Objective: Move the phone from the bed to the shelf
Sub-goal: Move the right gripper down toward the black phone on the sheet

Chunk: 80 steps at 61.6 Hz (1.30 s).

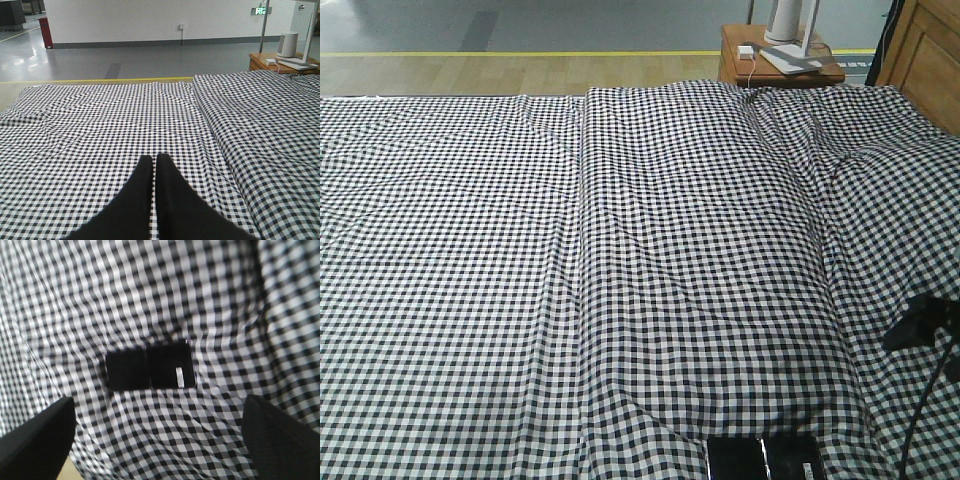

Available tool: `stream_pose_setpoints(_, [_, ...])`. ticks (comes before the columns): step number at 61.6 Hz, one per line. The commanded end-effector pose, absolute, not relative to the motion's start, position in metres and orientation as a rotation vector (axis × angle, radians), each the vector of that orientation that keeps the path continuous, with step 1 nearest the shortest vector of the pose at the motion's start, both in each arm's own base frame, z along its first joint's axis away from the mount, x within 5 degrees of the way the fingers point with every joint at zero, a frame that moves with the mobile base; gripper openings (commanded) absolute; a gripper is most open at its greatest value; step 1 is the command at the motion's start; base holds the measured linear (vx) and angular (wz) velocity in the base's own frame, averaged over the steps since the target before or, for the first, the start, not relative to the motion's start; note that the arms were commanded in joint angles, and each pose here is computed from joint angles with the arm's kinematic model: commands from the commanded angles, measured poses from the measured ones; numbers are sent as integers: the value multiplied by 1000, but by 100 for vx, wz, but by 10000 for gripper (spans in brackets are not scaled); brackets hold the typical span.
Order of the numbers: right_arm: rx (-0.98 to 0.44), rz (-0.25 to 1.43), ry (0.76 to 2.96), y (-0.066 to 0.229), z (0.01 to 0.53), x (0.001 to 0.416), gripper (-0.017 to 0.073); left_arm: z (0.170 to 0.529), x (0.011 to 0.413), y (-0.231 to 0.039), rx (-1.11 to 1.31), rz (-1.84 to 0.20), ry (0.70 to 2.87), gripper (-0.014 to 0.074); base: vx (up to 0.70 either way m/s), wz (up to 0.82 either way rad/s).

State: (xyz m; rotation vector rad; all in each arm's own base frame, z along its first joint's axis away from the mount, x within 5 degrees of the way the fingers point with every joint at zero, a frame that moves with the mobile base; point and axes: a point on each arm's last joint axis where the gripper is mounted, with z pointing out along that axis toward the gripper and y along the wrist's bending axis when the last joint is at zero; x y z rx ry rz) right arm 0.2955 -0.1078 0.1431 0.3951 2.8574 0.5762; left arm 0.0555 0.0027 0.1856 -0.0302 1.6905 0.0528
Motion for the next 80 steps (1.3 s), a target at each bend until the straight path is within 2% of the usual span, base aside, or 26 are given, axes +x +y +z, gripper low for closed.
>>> stream_pose_setpoints(1, [369,615,2848,-113,133,308,626,190,56,3,-39,49,1622,1,0,0])
stream_pose_setpoints(21, [239,938,2976,-117,48,331,615,190,56,3,-39,49,1622,1,0,0])
stream_pose_setpoints(42, [249,1134,2970,-113,-24,337,597,190,56,3,-39,49,1622,1,0,0])
stream_pose_setpoints(67, [237,1349,2842,-100,-51,337,594,190,56,3,-39,49,1622,1,0,0])
stream_pose_setpoints(80, [240,1391,2838,-97,-63,332,594,190,56,3,-39,49,1622,1,0,0])
